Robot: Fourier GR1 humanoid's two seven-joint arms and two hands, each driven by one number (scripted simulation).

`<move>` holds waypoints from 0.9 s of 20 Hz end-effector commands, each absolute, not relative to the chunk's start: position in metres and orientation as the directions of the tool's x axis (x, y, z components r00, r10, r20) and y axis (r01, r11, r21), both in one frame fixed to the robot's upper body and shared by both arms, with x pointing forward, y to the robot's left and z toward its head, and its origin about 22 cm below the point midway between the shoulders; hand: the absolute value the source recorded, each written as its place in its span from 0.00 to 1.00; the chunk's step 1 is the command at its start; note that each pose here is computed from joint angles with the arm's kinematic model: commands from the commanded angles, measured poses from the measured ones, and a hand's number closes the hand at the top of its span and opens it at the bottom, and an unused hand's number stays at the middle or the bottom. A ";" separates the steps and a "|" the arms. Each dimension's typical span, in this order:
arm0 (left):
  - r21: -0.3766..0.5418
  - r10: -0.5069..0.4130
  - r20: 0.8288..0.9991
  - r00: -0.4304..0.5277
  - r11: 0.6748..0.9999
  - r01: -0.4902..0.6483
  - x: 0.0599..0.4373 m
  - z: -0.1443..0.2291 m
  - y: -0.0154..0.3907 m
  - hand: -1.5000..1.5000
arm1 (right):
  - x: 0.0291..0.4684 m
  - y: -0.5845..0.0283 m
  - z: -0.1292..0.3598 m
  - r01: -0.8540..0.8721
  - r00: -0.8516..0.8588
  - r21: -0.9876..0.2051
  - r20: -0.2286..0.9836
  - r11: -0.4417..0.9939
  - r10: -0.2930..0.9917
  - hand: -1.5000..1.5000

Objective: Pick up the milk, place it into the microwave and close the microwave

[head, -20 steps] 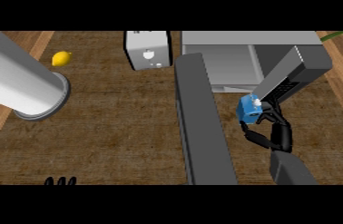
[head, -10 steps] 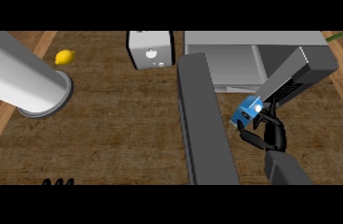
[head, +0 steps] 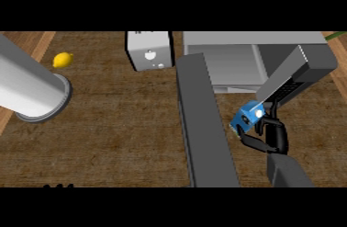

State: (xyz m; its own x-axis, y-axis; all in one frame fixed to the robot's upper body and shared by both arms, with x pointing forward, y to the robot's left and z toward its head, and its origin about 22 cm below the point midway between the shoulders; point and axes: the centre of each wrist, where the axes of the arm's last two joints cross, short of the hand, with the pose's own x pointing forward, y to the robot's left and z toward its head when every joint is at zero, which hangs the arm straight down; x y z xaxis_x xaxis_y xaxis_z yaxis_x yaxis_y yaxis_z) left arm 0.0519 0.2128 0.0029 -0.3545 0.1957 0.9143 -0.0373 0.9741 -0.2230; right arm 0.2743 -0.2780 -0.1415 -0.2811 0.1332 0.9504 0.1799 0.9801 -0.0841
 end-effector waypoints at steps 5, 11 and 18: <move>-0.227 0.209 0.911 -0.356 0.974 -0.010 0.047 0.001 0.216 0.00 | 0.277 -0.290 -0.119 0.129 -0.368 -0.150 0.911 0.980 0.188 1.00; -0.231 0.200 0.917 -0.345 0.972 -0.050 0.039 0.006 0.218 0.00 | 0.246 -0.275 -0.105 0.007 -0.389 -0.078 0.918 0.997 0.075 1.00; -0.242 0.205 0.912 -0.356 0.968 -0.062 0.048 0.010 0.208 0.00 | 0.243 -0.251 -0.058 -0.062 -0.407 0.130 0.902 0.990 -0.144 1.00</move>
State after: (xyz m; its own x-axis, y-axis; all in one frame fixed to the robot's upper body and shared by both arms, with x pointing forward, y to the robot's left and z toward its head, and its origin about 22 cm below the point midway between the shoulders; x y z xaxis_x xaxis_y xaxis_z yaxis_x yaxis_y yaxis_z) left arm 0.0414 0.2075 0.0105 -0.3492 0.2009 0.9153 -0.0651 0.9692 -0.2375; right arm 0.2502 -0.2653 -0.0825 -0.3910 -0.0697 0.9178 -0.0219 0.9975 0.0665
